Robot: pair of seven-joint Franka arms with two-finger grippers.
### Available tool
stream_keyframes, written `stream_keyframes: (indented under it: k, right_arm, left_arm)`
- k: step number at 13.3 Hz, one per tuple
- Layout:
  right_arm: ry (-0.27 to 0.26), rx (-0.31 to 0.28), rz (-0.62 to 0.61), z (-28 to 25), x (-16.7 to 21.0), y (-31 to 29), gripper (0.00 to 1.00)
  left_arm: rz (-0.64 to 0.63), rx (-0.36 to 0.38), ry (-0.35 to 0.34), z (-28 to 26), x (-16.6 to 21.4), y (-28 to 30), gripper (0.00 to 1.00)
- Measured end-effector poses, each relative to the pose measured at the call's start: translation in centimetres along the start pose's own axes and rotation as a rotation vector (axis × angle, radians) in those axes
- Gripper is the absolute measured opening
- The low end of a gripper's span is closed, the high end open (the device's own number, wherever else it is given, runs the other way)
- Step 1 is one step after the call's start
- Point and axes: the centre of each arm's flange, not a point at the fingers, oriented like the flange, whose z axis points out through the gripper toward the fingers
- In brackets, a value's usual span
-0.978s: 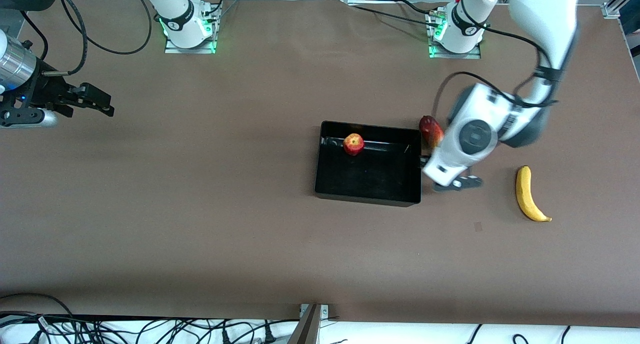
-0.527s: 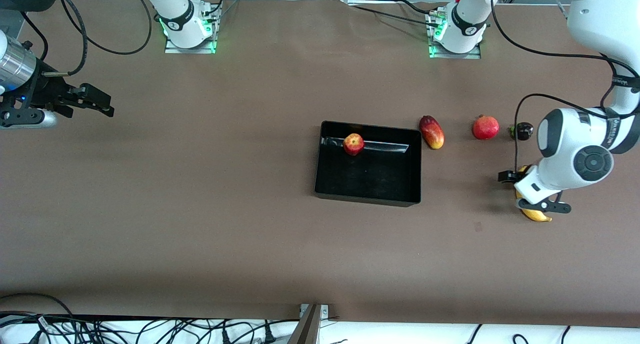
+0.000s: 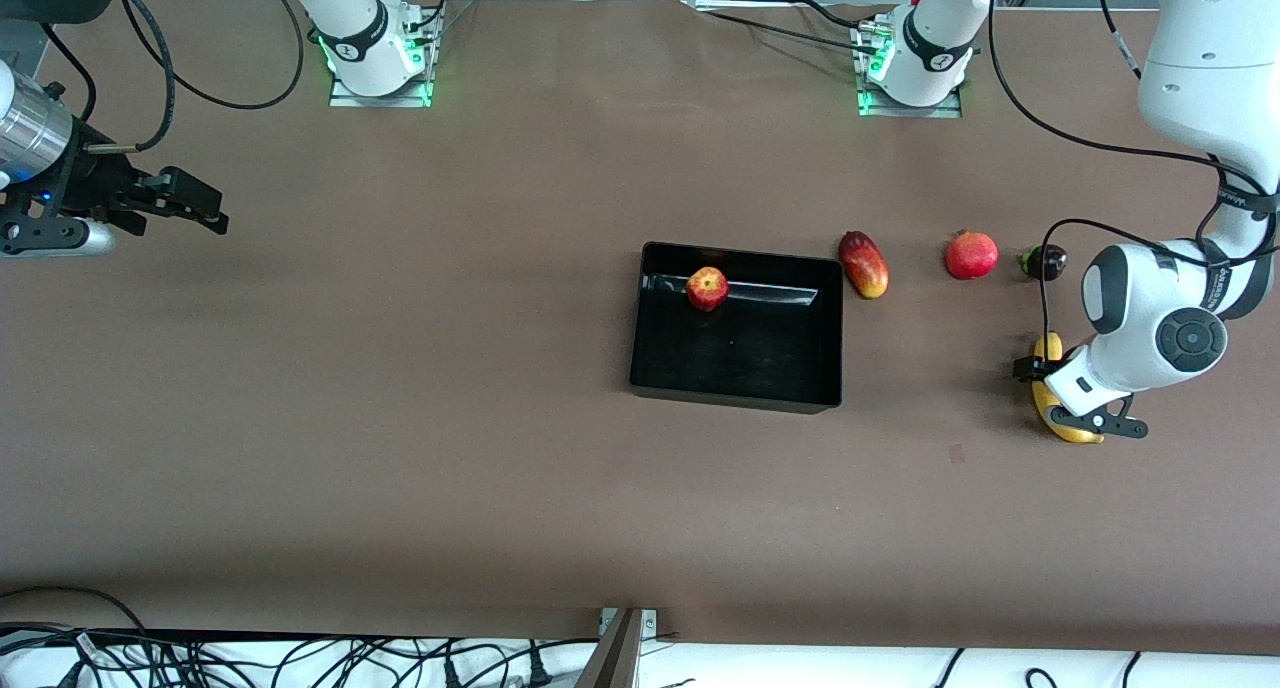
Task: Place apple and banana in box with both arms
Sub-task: 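Move the left gripper to the yellow banana and grasp it, then carry the banana over the black box with the left gripper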
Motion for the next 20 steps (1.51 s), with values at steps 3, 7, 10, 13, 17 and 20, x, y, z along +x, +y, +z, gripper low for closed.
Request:
stream_keyframes:
  k: [3,7,10,13,17,20]
  right_arm:
    - [0.0,0.0,0.0,0.0,0.0,0.0,1.0]
    - [0.0,0.0,0.0,0.0,0.0,0.0,1.0]
    - [0.0,0.0,0.001,0.0,0.0,0.0,1.0]
    - [0.0,0.0,0.001,0.0,0.0,0.1,1.0]
    - [0.001,0.0,0.002,0.0,0.0,0.1,1.0]
    - [0.001,0.0,0.003,0.0,0.0,0.2,1.0]
  left_arm:
    - [0.019,-0.001,0.002,0.5,0.1,0.1,0.66]
    - [0.049,-0.021,-0.055,-1.5,0.3,1.6,0.33]
    - [0.088,-0.057,-0.126,-5.6,0.9,6.4,0.33]
    - [0.006,-0.054,-0.174,-11.1,1.2,14.6,0.33]
    - [-0.111,-0.073,-0.162,-18.0,0.3,28.6,0.33]
    - [-0.114,-0.101,-0.137,-21.2,-1.4,36.3,0.33]
